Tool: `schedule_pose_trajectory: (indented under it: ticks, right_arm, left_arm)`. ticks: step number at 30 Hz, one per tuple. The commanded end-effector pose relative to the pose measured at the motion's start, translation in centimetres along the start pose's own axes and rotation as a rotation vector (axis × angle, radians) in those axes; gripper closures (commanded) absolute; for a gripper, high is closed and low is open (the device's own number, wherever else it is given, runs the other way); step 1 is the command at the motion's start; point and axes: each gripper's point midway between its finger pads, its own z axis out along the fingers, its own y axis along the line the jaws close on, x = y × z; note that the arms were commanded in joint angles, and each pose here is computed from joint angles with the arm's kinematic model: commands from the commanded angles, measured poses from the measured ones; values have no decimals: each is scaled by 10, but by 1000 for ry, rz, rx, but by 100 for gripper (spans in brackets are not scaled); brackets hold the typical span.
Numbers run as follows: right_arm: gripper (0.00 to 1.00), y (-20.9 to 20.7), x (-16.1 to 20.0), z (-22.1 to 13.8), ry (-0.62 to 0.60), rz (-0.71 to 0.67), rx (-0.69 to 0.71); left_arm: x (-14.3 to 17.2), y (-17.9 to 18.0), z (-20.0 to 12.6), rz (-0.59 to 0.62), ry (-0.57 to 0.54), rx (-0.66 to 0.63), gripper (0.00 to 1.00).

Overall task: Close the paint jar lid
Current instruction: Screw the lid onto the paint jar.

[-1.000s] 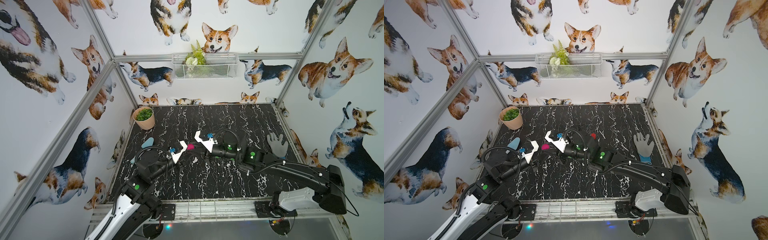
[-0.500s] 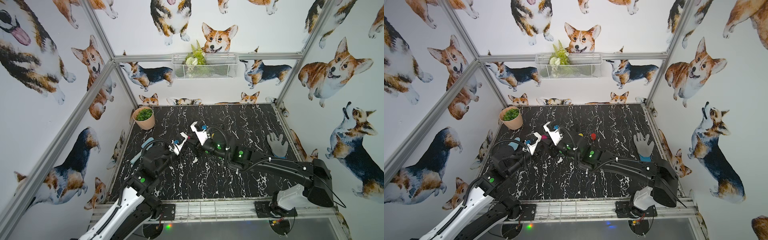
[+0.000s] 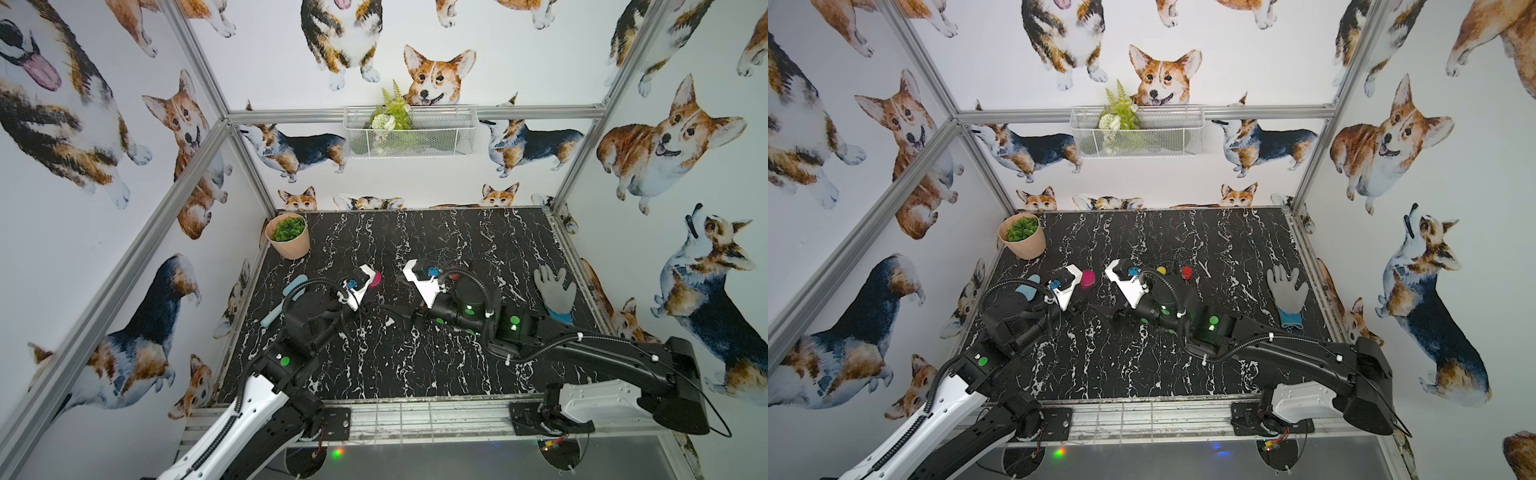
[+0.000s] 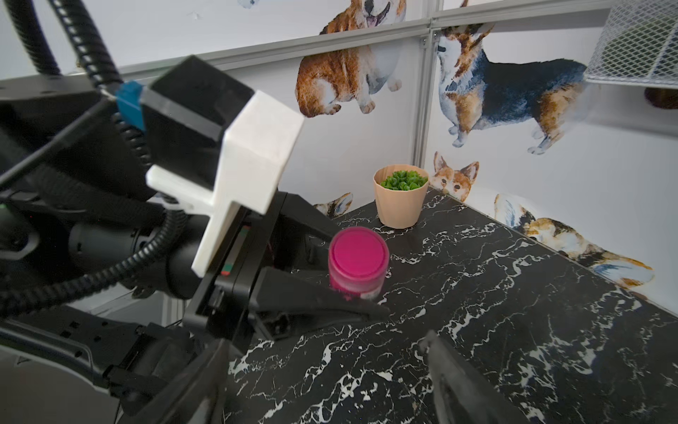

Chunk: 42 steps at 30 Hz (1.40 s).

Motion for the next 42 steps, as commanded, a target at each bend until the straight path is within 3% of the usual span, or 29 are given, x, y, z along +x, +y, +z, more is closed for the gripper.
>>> schedule_pose_trajectory:
  ticks: [1,7,12,20,23,42]
  right_arm:
    - [15,2,-3,-18,0,-104,-59]
    - [23,19,-8,-34,11,-182,-308]
    - [29,34,-5,-35,39,-253,-431]
    - [36,42,-1,-32,33,-263,-507]
    - [44,42,0,-31,29,-260,-521]
    - [50,41,0,-23,43,-219,-558]
  left_arm:
    - [-7,-12,-4,7,-25,70,79]
    - [-22,-80,-27,-11,-146,481,78]
    - [-22,-101,-33,-57,-146,627,78]
    - [-21,-105,-34,-67,-140,656,78]
    - [-21,-105,-34,-70,-140,660,78]
    - [-24,-104,-36,-64,-150,653,78]
